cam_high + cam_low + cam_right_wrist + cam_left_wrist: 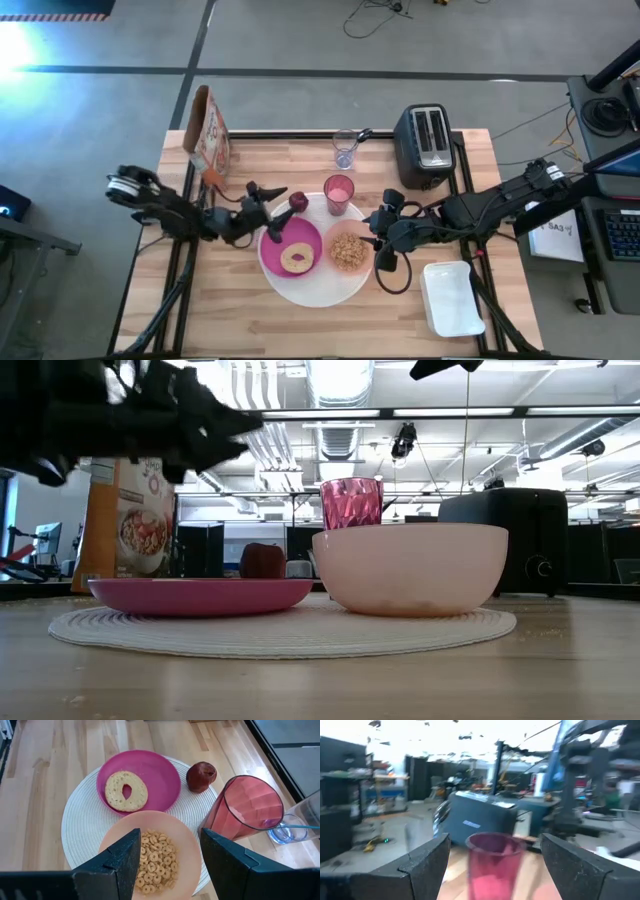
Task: Arrange a breakfast setting
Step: Put the blue spoon from the transparent cup to the right of the orange bowl
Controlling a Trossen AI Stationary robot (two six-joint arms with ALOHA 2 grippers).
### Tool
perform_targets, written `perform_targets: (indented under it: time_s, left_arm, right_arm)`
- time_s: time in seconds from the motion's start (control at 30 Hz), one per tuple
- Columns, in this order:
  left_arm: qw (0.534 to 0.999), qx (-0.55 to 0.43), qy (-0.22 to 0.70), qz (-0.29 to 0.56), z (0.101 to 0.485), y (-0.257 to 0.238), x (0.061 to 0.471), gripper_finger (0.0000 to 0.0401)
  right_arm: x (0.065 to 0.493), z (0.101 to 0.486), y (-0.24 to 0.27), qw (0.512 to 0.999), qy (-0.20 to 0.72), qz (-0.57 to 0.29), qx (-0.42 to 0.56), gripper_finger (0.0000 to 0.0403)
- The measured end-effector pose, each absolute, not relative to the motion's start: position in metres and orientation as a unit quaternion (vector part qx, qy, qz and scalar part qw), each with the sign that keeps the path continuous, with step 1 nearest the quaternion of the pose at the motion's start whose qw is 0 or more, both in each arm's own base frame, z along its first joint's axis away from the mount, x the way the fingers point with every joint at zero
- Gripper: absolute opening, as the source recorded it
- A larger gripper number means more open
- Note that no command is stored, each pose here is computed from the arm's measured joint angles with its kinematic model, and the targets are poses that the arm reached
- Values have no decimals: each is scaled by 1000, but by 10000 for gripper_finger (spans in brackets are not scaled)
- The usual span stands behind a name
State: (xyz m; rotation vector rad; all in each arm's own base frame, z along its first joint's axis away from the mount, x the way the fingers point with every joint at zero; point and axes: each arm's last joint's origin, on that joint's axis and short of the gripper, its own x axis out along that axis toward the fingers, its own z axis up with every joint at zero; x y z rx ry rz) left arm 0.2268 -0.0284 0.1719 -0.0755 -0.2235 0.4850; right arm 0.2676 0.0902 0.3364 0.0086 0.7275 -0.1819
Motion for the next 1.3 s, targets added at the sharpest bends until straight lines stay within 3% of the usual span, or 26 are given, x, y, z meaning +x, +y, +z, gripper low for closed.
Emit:
perform_targets:
  time_s: [0.17,0.4,0.63,0.77,0.97,1.13,1.3]
  left_arm:
    - [973,-18,-112,203,188,-45,216,294]
    - [991,5,-39,128,197,-54,219,293]
    - [988,68,81,112,217,-54,219,281]
    - [970,80,160,165,232,-46,216,273]
    - [967,35,186,172,236,-36,215,264]
    - [969,-15,163,186,235,-37,212,247]
    - [969,0,128,210,237,-39,218,224]
  right_arm:
    - [268,336,90,931,355,-89,4,194]
    - [268,336,90,931,356,-86,-3,194]
    - [271,340,92,925,342,-20,-167,194]
    - [276,347,94,930,302,-2,-208,194]
    - [284,359,96,969,233,-30,-81,194]
    - [291,372,93,980,164,-43,-102,194]
    - [292,375,94,987,147,-51,-34,194]
